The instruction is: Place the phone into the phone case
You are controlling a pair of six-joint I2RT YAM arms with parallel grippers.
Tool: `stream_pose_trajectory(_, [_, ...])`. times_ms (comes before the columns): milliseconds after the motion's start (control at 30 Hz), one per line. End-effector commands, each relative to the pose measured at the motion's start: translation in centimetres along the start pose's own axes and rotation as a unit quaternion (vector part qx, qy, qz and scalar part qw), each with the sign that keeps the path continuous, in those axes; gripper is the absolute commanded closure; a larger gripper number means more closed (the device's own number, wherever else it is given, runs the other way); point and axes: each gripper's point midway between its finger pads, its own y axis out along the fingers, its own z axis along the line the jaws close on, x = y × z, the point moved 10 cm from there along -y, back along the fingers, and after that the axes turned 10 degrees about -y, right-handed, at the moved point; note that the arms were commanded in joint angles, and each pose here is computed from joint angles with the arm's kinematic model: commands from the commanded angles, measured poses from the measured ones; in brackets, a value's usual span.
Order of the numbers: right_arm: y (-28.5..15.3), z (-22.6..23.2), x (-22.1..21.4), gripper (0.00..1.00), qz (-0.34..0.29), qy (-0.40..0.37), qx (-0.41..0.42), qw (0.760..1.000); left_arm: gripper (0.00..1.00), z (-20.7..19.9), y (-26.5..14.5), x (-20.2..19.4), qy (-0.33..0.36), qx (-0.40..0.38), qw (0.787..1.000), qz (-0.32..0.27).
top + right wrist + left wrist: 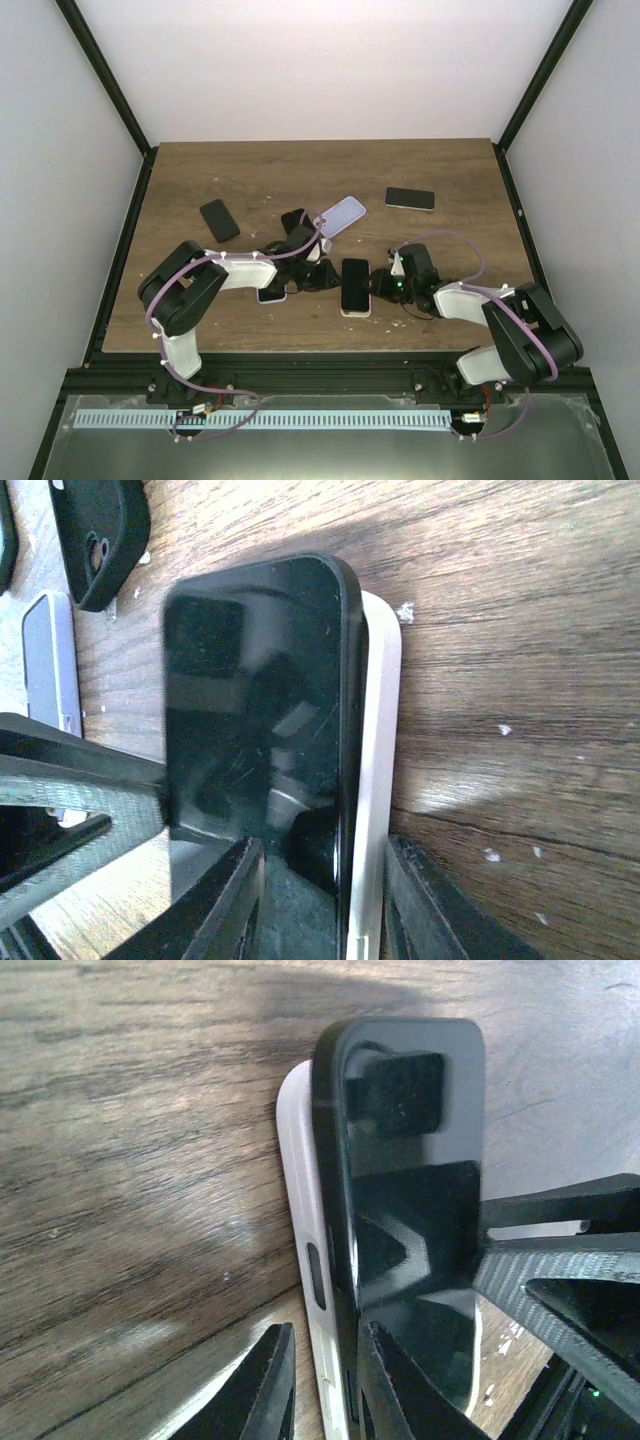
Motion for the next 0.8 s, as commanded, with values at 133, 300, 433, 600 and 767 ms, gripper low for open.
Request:
stream_pose_trajectory(133, [0.5,1.2,0.5,0.65,-0.005,0.023,0.092,0.995,0.84,1.3,0.7,-0.9,-0.001,-0.005,1.0,0.017])
stream_pose_trajectory(300, [0.7,1.8,0.7,0.65,-0.005,0.046,0.149,0.988,0.85,1.7,0.2,-1.5,-0.001,-0.001,1.0,0.018])
stream_pose_trajectory(433, [0.7,1.9,0.5,0.68,-0.006,0.054,0.162,0.985,0.85,1.8,-0.2,-1.8,-0.001,-0.005,1.0,0.015])
stream_pose_trajectory(600, [0.9,1.5,0.2,0.77,-0.002,0.054,0.156,0.986,0.85,1.3,0.0,-2.1,-0.001,-0.02,1.0,0.021])
stream_pose_trajectory(767, [1.2,1.2,-0.1,0.87,0.01,0.06,0.153,0.986,0.85,0.7,-0.5,-2.1,-0.002,-0.037,0.999,0.02])
